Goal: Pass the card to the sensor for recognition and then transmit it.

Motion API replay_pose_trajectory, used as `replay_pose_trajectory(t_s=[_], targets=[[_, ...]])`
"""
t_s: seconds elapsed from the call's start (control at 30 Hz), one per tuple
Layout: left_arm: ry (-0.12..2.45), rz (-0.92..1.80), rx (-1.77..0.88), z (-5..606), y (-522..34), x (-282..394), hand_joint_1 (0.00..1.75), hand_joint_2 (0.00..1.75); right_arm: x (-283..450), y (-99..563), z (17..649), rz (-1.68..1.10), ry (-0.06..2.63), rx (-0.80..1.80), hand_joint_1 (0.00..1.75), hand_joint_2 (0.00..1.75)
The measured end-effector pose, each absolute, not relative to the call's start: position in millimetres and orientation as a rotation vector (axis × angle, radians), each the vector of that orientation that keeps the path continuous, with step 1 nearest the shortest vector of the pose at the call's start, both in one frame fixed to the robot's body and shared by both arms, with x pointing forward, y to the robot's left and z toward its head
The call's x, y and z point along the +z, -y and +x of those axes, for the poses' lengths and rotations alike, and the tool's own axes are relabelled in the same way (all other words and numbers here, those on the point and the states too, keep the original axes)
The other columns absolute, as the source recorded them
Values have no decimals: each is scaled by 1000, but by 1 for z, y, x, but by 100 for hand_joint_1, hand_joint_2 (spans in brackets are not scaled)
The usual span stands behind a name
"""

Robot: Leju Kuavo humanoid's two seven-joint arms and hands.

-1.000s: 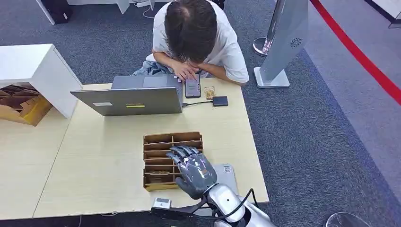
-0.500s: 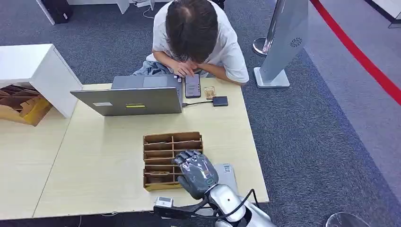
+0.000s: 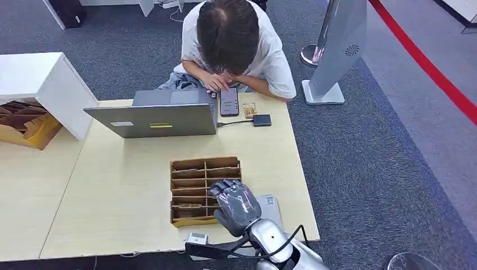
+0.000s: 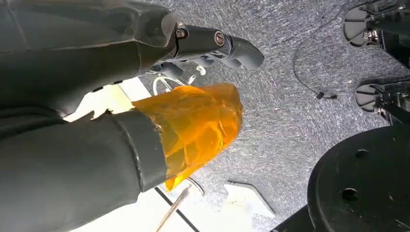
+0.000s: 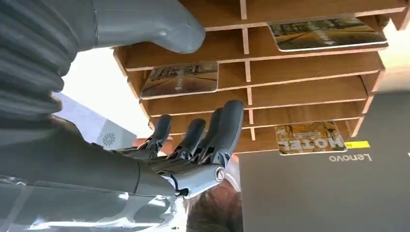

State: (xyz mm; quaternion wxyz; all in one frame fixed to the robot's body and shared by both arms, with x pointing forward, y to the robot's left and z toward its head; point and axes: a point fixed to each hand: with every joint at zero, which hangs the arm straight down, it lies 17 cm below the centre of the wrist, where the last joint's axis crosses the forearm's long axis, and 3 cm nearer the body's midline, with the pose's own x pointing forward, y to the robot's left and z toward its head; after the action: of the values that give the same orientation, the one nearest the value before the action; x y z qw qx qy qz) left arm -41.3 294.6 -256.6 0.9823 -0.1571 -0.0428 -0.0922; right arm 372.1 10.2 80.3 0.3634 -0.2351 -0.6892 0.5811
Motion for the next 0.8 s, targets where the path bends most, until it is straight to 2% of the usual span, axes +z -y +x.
replay_pose_trajectory(t_s=[0.43, 0.8], targets=[[85, -314, -187, -42, -297, -256, 0, 0, 80, -7, 375, -608, 1764, 1486, 65, 175], [86, -313, -185, -41, -297, -257, 0, 0, 81, -4, 383, -610, 1760, 1483, 68, 175]])
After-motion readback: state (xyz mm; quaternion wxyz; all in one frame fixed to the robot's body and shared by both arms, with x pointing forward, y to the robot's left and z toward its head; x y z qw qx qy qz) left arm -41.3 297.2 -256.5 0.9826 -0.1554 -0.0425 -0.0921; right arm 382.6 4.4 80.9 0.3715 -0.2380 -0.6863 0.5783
